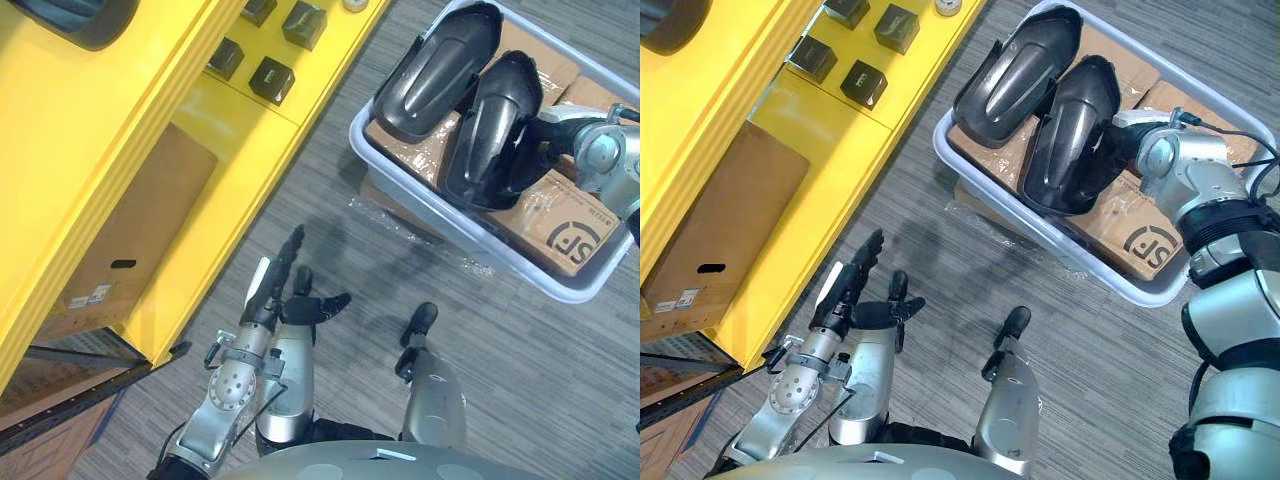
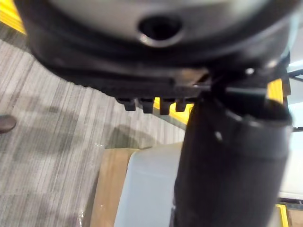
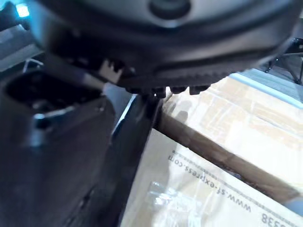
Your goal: Walk over and take three plastic housings, then place them on the shelf
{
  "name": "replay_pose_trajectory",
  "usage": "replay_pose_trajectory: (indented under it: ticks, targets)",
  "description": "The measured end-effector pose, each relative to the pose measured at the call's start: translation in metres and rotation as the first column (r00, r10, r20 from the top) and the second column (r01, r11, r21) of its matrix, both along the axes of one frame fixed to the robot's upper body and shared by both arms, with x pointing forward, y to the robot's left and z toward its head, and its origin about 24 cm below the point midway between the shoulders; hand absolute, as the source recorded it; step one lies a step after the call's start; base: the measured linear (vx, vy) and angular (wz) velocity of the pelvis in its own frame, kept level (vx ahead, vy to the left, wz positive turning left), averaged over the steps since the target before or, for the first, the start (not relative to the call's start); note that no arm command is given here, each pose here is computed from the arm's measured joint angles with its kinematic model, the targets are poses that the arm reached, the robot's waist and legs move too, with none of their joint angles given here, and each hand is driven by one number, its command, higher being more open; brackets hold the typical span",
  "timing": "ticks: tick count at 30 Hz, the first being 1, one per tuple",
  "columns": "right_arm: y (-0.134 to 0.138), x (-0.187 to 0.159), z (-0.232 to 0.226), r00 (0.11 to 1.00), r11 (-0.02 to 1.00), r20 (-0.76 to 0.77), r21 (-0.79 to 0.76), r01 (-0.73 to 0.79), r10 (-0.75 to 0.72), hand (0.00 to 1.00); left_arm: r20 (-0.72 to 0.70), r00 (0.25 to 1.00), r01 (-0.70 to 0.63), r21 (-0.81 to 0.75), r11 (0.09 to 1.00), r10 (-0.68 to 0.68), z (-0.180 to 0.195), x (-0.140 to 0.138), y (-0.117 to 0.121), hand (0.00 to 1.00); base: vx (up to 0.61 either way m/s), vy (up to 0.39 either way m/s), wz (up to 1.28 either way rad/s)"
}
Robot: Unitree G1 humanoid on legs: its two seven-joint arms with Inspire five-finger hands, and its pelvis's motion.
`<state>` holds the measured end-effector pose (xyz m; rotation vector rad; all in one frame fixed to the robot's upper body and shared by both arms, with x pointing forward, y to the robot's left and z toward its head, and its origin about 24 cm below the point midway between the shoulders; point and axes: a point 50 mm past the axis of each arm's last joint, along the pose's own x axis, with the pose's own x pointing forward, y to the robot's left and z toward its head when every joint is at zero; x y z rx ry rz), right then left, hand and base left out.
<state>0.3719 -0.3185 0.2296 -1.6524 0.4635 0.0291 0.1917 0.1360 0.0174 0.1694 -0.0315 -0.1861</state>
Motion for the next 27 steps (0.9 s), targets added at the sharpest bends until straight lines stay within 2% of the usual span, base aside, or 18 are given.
replay_pose_trajectory:
  ticks: [6, 13, 17, 21, 22, 24, 27]
  targets:
    - [0.0, -0.004, -0.001, 0.998, 1.0, -0.063, 0.003, -0.01, 0.01, 1.0, 0.051, 0.999, 0.011, 0.007, 1.0, -0.011, 0.009, -0.001, 0.007, 1.0, 0.0, -0.012, -0.01]
    - [-0.007, -0.013, 0.017, 1.0, 1.0, -0.001, 0.02, -0.013, 0.013, 1.0, 0.042, 0.999, -0.029, 0.016, 0.999, 0.029, 0.008, -0.005, 0.017, 1.0, 0.0, -0.011, -0.02]
    - [-0.003, -0.015, 0.04, 0.983, 0.989, 0.179, 0.137, -0.062, 0.037, 1.0, 0.056, 0.997, -0.045, 0.013, 0.999, 0.044, 0.012, -0.009, 0.021, 1.0, 0.0, -0.016, -0.09]
    - [0.009, -0.019, 0.078, 0.863, 0.953, 0.503, 0.229, -0.197, 0.057, 1.0, 0.063, 0.997, -0.047, 0.005, 0.999, 0.047, 0.011, -0.011, 0.02, 1.0, 0.0, -0.02, -0.08]
    - [0.009, -0.021, 0.082, 0.838, 0.948, 0.543, 0.239, -0.211, 0.05, 1.0, 0.063, 0.997, -0.047, 0.005, 0.999, 0.047, 0.011, -0.011, 0.02, 1.0, 0.01, -0.009, -0.07]
    - [0.002, -0.033, 0.09, 0.743, 0.906, 0.669, 0.331, -0.265, -0.027, 1.0, 0.064, 0.996, -0.054, -0.007, 0.998, 0.055, 0.012, -0.011, 0.019, 1.0, 0.0, 0.0, 0.0]
    - [-0.022, -0.049, 0.073, 0.688, 0.782, 0.689, 0.55, -0.293, -0.227, 1.0, 0.078, 0.995, -0.067, -0.035, 0.997, 0.07, 0.015, -0.011, 0.016, 1.0, 0.0, 0.0, 0.0]
